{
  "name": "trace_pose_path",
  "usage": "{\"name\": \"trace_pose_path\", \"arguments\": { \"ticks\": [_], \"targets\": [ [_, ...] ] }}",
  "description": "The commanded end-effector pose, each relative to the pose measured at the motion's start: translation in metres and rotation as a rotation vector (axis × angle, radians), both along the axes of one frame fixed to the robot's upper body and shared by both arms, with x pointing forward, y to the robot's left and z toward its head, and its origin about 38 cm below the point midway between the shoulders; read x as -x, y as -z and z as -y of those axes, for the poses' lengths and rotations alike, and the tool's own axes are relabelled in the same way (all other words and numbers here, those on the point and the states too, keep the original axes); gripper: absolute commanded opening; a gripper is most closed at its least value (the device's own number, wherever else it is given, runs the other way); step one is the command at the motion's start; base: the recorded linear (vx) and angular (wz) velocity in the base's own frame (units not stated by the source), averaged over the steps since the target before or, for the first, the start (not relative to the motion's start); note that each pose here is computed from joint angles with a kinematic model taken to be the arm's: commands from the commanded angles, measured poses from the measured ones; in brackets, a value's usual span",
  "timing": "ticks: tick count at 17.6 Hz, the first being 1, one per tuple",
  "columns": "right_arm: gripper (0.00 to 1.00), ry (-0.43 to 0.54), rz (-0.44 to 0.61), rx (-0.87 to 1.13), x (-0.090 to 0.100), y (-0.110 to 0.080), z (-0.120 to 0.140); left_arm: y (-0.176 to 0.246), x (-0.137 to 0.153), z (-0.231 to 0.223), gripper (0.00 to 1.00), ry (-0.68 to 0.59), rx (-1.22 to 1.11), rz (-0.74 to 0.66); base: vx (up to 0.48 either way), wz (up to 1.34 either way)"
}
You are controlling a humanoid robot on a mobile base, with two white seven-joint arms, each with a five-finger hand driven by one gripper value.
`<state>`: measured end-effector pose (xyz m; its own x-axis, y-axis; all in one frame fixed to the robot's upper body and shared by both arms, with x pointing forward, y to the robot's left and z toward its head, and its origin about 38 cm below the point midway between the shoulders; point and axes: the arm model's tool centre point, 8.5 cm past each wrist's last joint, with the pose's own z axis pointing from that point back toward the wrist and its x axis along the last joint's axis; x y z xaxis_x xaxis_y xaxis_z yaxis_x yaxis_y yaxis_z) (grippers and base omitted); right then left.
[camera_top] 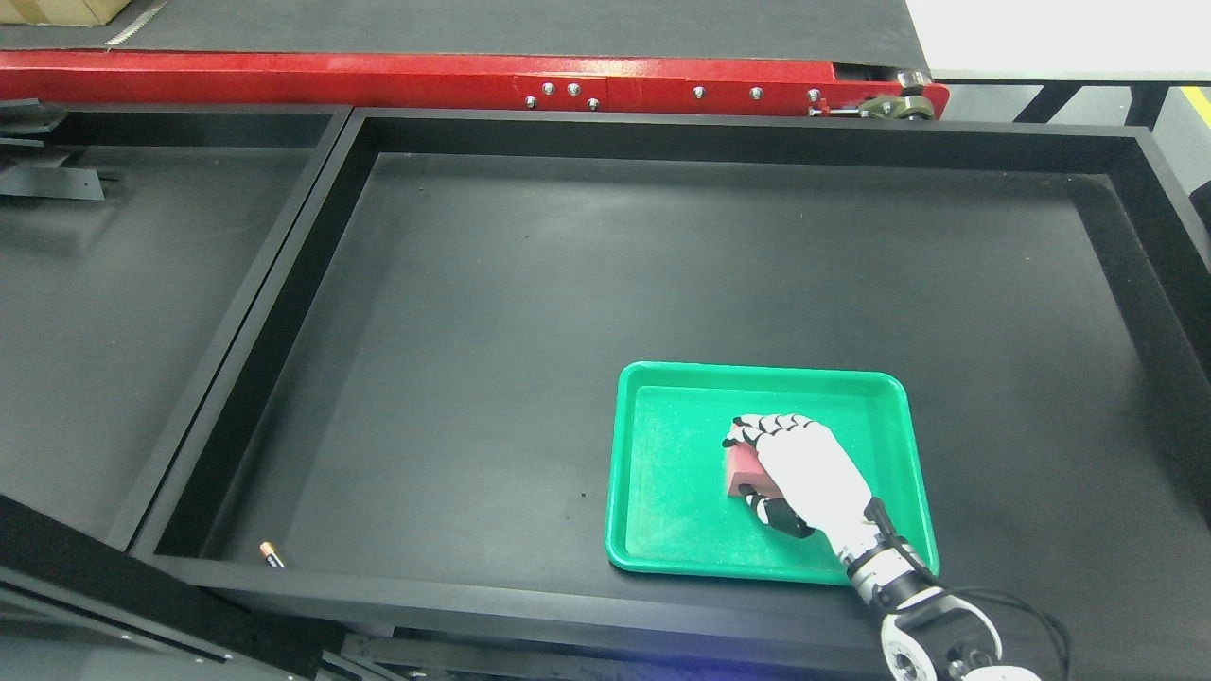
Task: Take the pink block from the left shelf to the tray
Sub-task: 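Lift the pink block out of the green tray with the right hand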
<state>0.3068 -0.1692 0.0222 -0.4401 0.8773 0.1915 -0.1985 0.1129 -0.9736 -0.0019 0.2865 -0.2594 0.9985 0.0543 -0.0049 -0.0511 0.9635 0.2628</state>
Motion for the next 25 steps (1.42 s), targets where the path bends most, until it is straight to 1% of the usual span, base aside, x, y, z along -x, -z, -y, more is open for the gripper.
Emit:
{"name": "trace_pose_path", "arguments": {
  "ticks": [1,3,5,6,7,9,12,25],
  "targets": [
    [0.02,0.033,0.027,-0.022,-0.002,-0.001,0.013,-0.001,-0.025,-0.011,1.0,0.004,-0.017,0.047,0.0,0.0],
    [0.02,0.04,0.078,-0.106,-0.003,-0.012,0.019,-0.001,-0.025,-0.011,1.0,0.004,-0.017,0.047,0.0,0.0],
    [0.02,0.067,0.186,-0.248,-0.005,-0.032,0.033,-0.001,-0.025,-0.011,1.0,0.004,-0.017,0.047,0.0,0.0],
    [0.03,0.078,0.232,-0.299,-0.004,-0.038,0.038,-0.001,-0.025,-0.011,1.0,0.004,-0.017,0.047,0.0,0.0],
    [0.03,0.109,0.292,-0.35,-0.004,-0.045,0.045,-0.001,-0.025,-0.011,1.0,0.004,-0.017,0.047,0.0,0.0],
    [0.03,0.149,0.35,-0.401,-0.003,-0.051,0.054,-0.001,-0.025,-0.011,1.0,0.004,-0.017,0.047,0.0,0.0],
    [0.03,0.173,0.383,-0.43,-0.003,-0.056,0.06,-0.001,-0.025,-0.011,1.0,0.004,-0.017,0.047,0.0,0.0],
    [0.03,0.181,0.385,-0.44,-0.002,-0.056,0.062,-0.001,-0.025,-0.011,1.0,0.004,-0.017,0.047,-0.029,0.02]
  ]
}}
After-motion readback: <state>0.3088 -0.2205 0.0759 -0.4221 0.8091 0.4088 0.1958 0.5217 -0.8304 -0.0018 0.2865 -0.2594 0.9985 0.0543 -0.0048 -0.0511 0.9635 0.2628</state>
